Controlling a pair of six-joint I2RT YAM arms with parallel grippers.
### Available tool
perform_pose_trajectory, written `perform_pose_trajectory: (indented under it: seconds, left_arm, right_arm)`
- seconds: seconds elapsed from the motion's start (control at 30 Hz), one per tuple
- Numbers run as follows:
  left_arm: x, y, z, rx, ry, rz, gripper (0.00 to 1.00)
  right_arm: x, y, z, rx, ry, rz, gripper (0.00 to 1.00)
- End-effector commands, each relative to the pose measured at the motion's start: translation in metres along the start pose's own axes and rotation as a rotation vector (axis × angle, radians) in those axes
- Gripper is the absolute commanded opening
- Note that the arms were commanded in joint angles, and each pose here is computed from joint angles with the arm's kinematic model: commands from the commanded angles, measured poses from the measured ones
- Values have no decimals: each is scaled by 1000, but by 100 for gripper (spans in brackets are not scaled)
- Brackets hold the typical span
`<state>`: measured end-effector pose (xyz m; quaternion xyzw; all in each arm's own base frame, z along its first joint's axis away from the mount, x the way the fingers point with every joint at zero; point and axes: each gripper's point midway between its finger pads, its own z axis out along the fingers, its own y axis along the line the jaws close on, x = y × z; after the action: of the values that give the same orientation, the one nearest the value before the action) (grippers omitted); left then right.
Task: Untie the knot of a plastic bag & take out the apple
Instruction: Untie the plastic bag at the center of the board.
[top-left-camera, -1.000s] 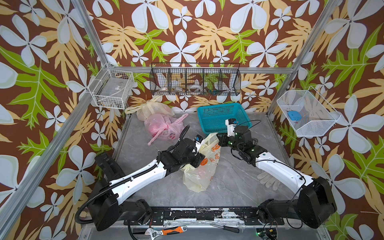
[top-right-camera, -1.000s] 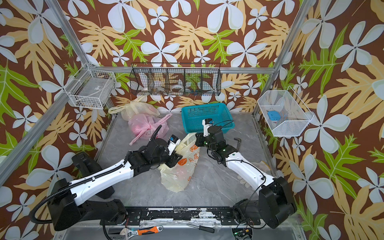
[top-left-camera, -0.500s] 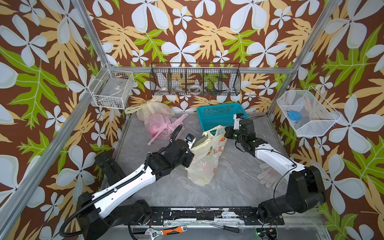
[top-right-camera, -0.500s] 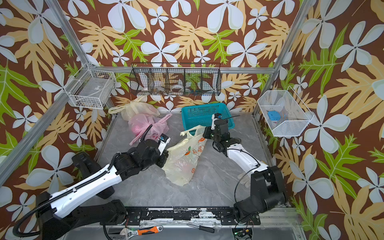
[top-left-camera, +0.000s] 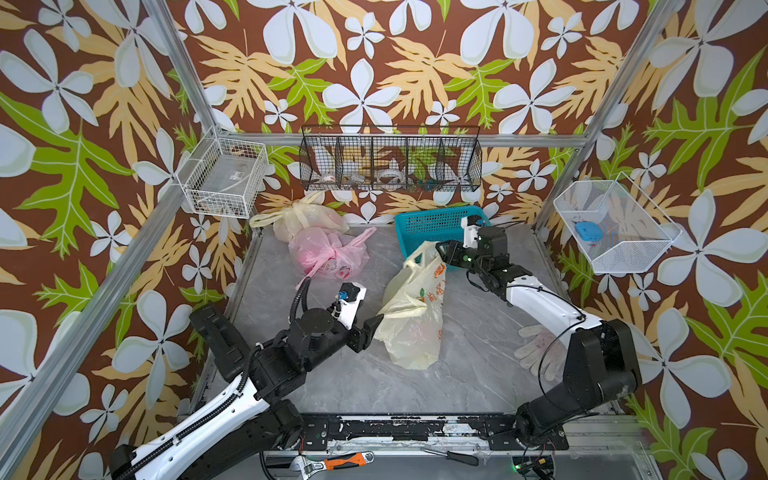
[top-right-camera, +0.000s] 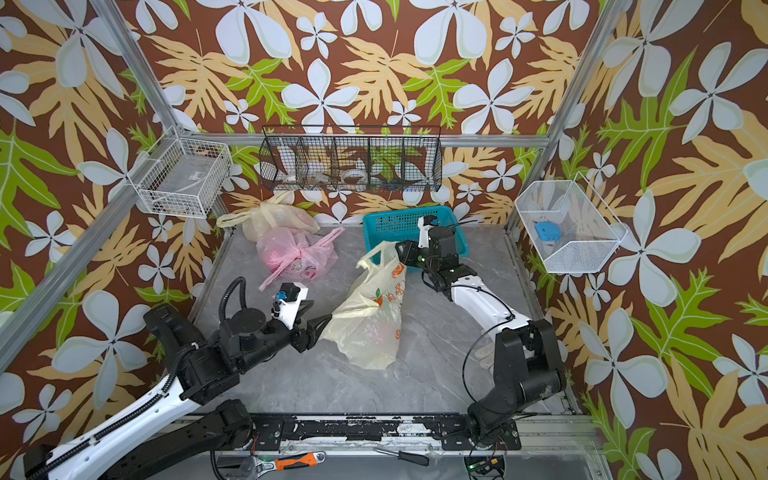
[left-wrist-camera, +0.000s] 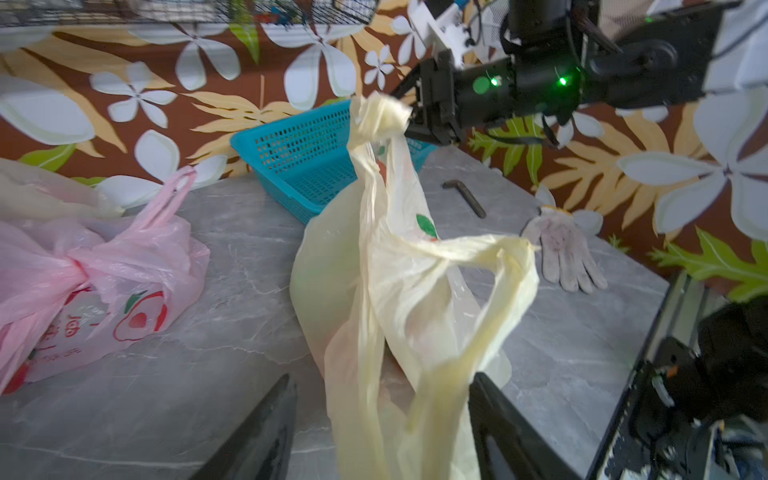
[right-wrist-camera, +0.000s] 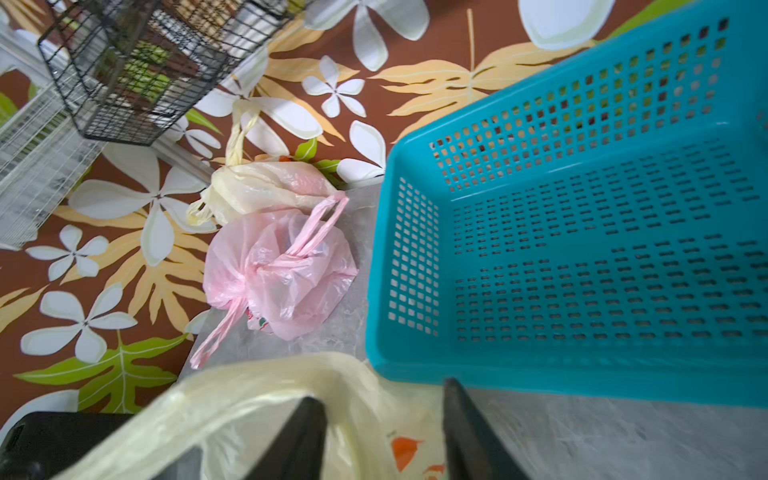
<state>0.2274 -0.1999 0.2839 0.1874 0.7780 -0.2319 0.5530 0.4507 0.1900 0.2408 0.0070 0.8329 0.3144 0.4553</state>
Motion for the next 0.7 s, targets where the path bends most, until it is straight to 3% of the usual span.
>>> perform_pose_trajectory:
  seconds: [0.0,0.13,0.23,0.37,0.5,0.67]
  left_arm:
    - [-17,43,1,-256,-47,-159,53]
    - [7,35,32,-200,89,-270,53]
    - [29,9,52,-72,169,-326,43]
    - [65,-32,66,-2,260,-283,35]
    - [107,-62,75,-8,351,-218,34]
    - [140,-73,86,-40,395,-239,45]
  right_arm:
    - [2,2,-14,36,6,-32,99]
    - [4,12,-47,34,-24,-36,100]
    - [19,14,-74,44,-10,-40,100]
    - [66,16,-100,54,47,10,100]
    - [125,40,-111,-49,92,121,100]
    - [171,62,-122,-68,115,133,100]
